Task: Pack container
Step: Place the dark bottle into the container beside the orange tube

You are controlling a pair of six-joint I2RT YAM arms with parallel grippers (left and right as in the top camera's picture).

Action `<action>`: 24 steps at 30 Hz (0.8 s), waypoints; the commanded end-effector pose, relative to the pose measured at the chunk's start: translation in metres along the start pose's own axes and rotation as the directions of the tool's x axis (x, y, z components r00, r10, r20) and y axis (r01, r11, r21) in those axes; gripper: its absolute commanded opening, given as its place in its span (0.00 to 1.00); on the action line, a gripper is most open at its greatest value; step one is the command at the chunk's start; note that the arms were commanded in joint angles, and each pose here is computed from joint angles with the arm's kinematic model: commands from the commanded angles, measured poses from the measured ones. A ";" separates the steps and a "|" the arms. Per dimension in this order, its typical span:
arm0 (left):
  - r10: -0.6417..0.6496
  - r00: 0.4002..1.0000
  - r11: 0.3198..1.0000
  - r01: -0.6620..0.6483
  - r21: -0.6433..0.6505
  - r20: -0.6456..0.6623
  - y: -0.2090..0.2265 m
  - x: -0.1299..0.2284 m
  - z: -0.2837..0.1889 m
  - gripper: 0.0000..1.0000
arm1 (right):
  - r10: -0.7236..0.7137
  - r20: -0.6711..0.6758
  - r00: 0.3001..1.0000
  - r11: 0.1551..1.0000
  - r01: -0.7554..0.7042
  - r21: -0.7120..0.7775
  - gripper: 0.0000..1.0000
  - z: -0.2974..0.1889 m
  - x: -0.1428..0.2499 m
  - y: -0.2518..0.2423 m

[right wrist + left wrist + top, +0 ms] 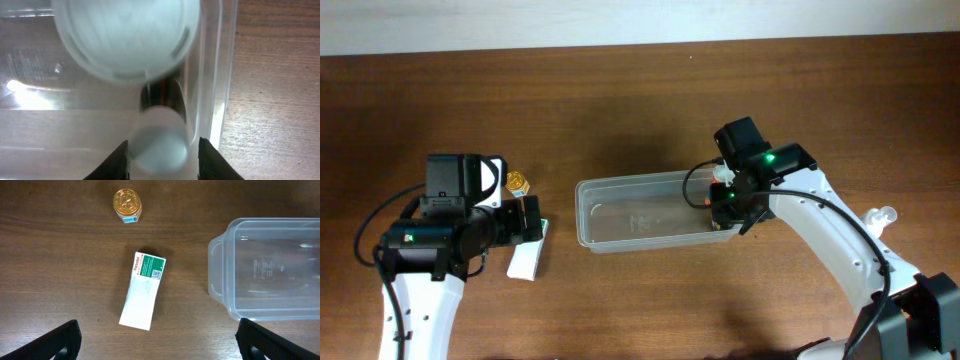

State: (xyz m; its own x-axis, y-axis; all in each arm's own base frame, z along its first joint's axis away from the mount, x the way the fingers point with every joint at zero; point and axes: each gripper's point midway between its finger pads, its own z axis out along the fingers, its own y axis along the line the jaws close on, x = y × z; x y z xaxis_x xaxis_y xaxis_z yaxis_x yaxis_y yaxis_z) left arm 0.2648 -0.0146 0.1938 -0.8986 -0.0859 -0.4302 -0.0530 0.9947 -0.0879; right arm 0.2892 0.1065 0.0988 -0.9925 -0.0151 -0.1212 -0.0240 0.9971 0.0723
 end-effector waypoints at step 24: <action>0.009 1.000 1.000 -0.009 -0.004 0.018 -0.001 -0.005 -0.005 0.99 | 0.592 0.274 0.758 0.773 -0.630 0.074 0.82 -0.145 -0.006 -0.207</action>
State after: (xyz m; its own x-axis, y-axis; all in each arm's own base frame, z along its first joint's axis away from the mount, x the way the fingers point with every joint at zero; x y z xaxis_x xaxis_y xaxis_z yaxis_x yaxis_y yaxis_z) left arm 0.2651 -0.0146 0.1944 -0.8980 -0.0859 -0.4315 -0.0529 0.9947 -0.0880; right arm 0.2907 -0.0908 0.2550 -0.7327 0.5365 -0.4186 0.5730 0.8183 0.0459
